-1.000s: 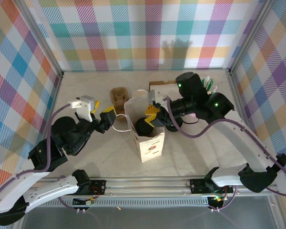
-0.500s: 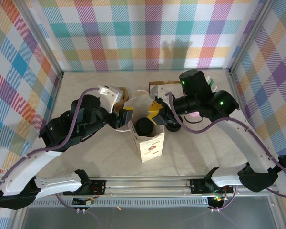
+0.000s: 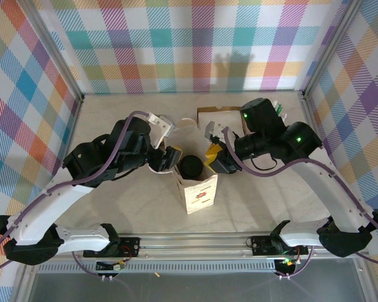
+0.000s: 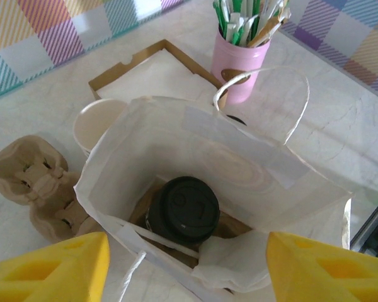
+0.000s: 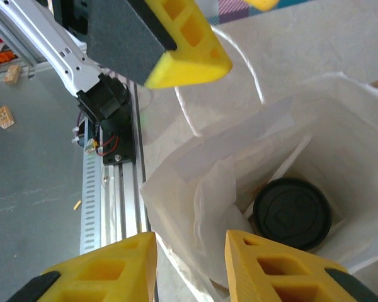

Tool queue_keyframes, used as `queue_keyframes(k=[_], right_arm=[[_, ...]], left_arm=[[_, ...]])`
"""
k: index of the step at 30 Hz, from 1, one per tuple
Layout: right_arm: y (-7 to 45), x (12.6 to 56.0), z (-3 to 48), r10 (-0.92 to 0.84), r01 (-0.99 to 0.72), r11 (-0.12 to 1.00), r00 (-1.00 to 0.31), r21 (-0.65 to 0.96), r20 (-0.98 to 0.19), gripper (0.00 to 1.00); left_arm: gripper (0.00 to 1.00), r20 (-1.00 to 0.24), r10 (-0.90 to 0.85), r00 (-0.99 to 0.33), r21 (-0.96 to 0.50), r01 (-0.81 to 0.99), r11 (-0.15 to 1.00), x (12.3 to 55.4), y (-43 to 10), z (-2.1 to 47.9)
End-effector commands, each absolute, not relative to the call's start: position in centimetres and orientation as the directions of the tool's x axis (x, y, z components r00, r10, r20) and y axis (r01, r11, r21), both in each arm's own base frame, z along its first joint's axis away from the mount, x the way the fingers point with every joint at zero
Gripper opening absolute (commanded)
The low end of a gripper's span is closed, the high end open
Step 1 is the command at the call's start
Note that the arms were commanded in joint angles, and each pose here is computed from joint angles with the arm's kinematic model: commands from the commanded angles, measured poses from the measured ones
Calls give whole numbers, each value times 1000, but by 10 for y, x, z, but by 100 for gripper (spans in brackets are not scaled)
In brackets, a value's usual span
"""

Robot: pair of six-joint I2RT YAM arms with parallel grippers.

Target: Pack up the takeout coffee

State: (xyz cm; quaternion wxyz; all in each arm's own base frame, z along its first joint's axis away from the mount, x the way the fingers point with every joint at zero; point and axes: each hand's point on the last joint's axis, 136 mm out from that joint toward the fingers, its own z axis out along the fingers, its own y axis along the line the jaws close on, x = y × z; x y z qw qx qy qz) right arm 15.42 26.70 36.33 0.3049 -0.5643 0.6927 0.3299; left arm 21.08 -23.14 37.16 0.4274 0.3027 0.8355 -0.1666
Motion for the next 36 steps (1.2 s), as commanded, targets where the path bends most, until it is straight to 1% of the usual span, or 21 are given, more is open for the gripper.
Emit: queue_keyframes(k=[1, 7, 12, 18, 25, 30, 31, 33, 36], right_arm=[[257, 149, 368, -582, -976, 182, -202, 117, -788, 35], [254, 147, 372, -575, -971, 196, -228, 138, -786, 35], [241, 156, 366, -584, -950, 281, -280, 134, -762, 34], [225, 177, 377, -508, -900, 406, -365, 157, -780, 35], [205, 219, 382, -400, -796, 584, -452, 158, -797, 37], [188, 257, 371, -346, -677, 725, -520, 130, -781, 40], [185, 266, 367, -318, -636, 758, -553, 143, -770, 41], [181, 280, 360, -297, -588, 796, -582, 140, -757, 41], [180, 302, 350, -276, -530, 838, -614, 127, -740, 46]], left_arm=[[66, -800, 395, -451, -4, 663, 749, 203, -225, 375], [66, -788, 411, -458, -1, 670, 743, 202, -226, 375], [65, -763, 454, -461, 19, 686, 727, 203, -230, 371], [65, -740, 492, -459, 30, 709, 705, 205, -239, 367], [65, -733, 515, -445, 46, 723, 689, 210, -246, 366], [66, -733, 524, -433, 62, 724, 687, 212, -246, 365], [66, -731, 527, -434, 66, 723, 688, 212, -246, 365], [66, -732, 528, -430, 70, 724, 686, 212, -246, 365], [66, -727, 538, -427, 80, 726, 683, 212, -245, 364]])
